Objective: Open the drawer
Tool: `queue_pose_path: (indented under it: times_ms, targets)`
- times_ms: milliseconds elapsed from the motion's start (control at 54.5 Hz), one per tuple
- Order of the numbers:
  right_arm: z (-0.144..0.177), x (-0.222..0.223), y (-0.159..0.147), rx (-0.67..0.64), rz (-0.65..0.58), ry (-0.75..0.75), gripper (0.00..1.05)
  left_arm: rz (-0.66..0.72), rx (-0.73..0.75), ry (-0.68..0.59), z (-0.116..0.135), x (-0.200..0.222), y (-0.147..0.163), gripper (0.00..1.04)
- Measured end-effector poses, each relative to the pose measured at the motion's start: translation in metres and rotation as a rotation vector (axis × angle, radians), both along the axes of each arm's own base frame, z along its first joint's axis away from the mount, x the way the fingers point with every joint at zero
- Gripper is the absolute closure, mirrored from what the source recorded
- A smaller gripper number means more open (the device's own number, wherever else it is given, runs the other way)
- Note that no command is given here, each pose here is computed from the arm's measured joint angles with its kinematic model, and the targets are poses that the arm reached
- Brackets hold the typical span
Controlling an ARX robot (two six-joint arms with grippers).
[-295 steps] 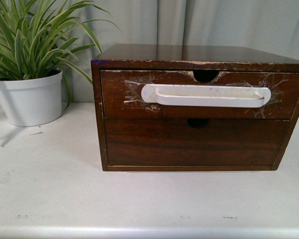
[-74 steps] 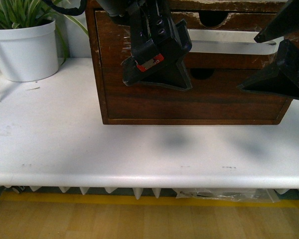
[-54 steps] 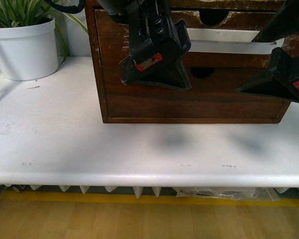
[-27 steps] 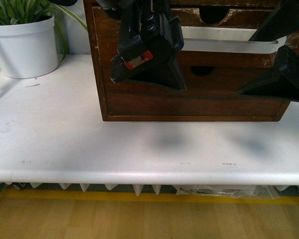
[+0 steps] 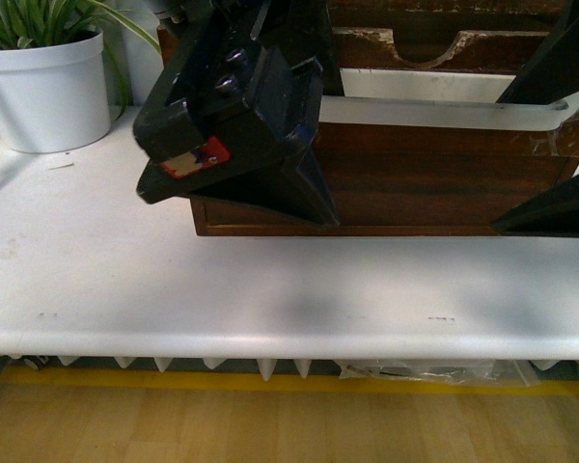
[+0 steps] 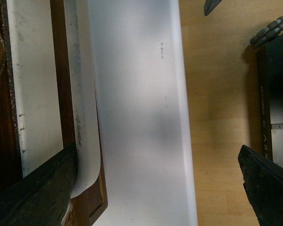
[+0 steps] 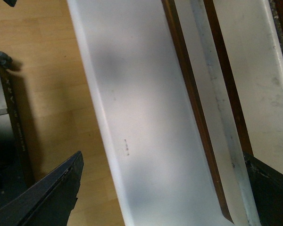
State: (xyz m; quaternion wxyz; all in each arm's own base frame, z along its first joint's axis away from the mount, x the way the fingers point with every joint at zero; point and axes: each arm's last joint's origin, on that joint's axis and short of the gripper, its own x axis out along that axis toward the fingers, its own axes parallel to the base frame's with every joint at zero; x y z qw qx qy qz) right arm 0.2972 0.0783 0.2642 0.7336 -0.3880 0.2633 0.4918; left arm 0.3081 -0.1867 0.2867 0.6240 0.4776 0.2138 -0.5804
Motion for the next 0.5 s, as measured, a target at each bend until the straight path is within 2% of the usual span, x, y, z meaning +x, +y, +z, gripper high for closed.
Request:
queue_pose_path:
  times_ms: [257,495]
  targets:
    - [-0.003,-0.007,0.004,0.004,0.029,0.022,0.09,-0.02,0.008,0.016,0.002,-0.011,0.002,0.06]
    - [0.007,-0.01,0.004,0.074,-0.008,-0.055,0.09,0.02,-0.1,-0.081,0.011,-0.016,0.006,0.06]
